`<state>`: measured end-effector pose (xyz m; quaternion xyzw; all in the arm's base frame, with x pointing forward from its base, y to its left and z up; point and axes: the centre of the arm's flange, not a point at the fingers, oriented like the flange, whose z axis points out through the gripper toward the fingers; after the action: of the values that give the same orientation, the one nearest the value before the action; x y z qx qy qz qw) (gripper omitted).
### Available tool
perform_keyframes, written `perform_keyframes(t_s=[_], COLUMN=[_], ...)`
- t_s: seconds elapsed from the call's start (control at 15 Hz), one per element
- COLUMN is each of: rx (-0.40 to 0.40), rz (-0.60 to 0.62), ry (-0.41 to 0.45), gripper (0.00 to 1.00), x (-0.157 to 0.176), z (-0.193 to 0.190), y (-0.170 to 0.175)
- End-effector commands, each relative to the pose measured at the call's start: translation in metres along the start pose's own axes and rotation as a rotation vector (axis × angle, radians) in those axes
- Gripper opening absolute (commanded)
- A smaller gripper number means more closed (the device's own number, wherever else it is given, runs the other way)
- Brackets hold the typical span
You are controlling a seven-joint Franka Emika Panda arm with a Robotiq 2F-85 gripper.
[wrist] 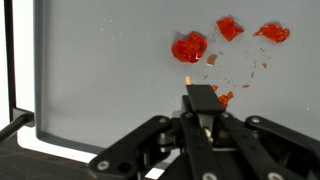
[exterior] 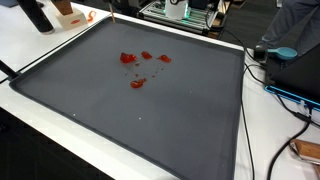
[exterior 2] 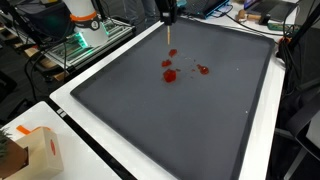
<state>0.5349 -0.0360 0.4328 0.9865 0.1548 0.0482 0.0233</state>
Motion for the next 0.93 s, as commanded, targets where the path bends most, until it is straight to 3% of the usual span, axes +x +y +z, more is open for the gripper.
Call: perform_keyframes(t_s=[0.0,0.47,0.53,0.87], rx=[-0.005,-0.010,0.032,0.300], rz=[0.006,0.016,0.001,-0.100], ry=[0.002,0.001,0.004,0.081], gripper=[0.13,0.13,0.03,0.03], x=[0.000,-0.001,0.001,0.008], z=[-0.002,-0.002,0.001,0.029], y=[0.000,0.000,0.006,0.023])
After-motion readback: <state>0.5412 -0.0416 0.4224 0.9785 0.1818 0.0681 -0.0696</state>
